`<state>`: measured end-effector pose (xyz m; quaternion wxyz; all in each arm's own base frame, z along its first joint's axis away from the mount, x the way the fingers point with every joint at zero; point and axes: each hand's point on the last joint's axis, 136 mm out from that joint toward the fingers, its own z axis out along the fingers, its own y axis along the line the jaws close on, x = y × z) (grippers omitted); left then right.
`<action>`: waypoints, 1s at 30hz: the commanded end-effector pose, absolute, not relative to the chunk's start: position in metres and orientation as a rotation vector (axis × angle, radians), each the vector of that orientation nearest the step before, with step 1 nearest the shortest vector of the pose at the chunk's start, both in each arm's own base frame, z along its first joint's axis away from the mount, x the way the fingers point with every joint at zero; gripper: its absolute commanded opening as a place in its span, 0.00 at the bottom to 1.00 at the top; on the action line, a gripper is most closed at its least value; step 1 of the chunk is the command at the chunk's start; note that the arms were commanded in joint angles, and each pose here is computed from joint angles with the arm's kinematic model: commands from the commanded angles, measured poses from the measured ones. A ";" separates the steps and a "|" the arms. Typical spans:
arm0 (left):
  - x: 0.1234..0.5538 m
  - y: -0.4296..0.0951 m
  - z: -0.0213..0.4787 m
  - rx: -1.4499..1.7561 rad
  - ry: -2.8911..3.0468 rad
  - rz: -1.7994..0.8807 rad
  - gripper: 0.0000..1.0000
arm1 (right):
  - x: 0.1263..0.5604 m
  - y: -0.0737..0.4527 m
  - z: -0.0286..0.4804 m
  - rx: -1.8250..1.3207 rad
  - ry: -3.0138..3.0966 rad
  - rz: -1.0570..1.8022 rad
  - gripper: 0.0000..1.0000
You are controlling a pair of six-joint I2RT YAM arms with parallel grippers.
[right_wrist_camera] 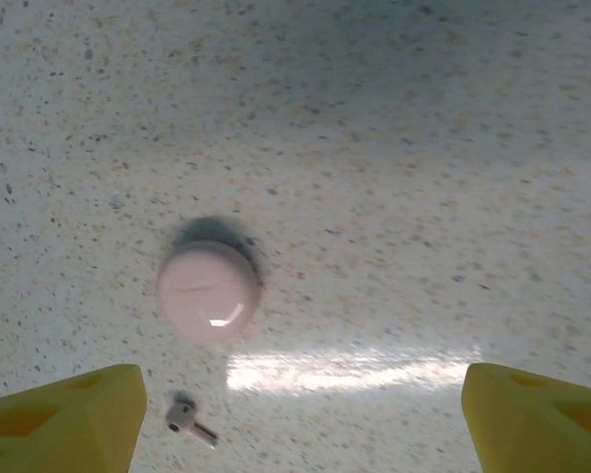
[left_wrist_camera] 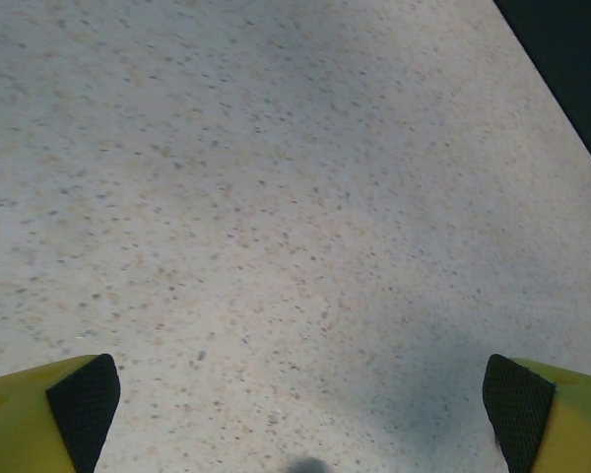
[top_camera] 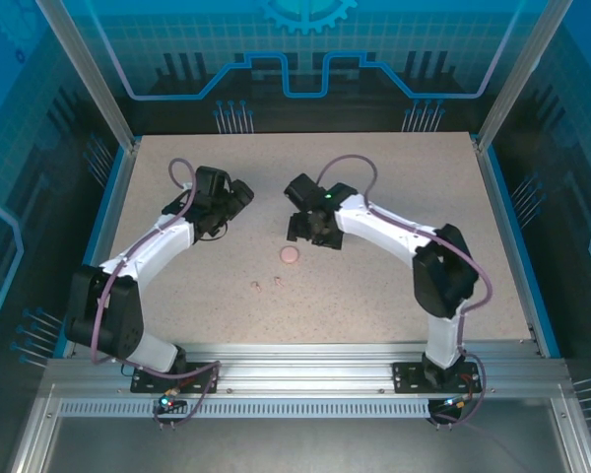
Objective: Insert the wireless bluetooth earbuds into the charging case
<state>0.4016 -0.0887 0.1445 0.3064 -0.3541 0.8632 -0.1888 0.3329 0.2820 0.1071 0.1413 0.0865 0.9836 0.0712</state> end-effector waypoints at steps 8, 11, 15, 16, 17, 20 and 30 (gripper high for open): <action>0.395 -0.083 0.147 -0.904 2.341 -0.530 0.99 | 0.326 0.321 0.069 0.136 2.956 -0.015 0.84; 0.394 -0.079 0.144 -0.928 2.345 -0.542 0.99 | 0.325 0.329 0.059 0.096 2.982 -0.020 0.83; 0.394 -0.072 0.142 -0.965 2.345 -0.568 0.99 | 0.324 0.331 0.048 0.063 3.010 -0.048 0.81; 0.394 -0.069 0.142 -0.977 2.342 -0.574 0.99 | 0.323 0.332 0.044 0.052 3.016 -0.055 0.80; 0.394 -0.068 0.141 -0.986 2.342 -0.581 0.99 | 0.323 0.332 0.042 0.047 3.019 -0.063 0.80; 0.396 -0.065 0.142 -1.002 2.336 -0.612 0.99 | 0.324 0.332 0.029 0.019 3.037 -0.096 0.77; 0.394 -0.063 0.140 -1.016 2.326 -0.620 0.99 | 0.327 0.337 0.017 0.007 3.056 -0.118 0.72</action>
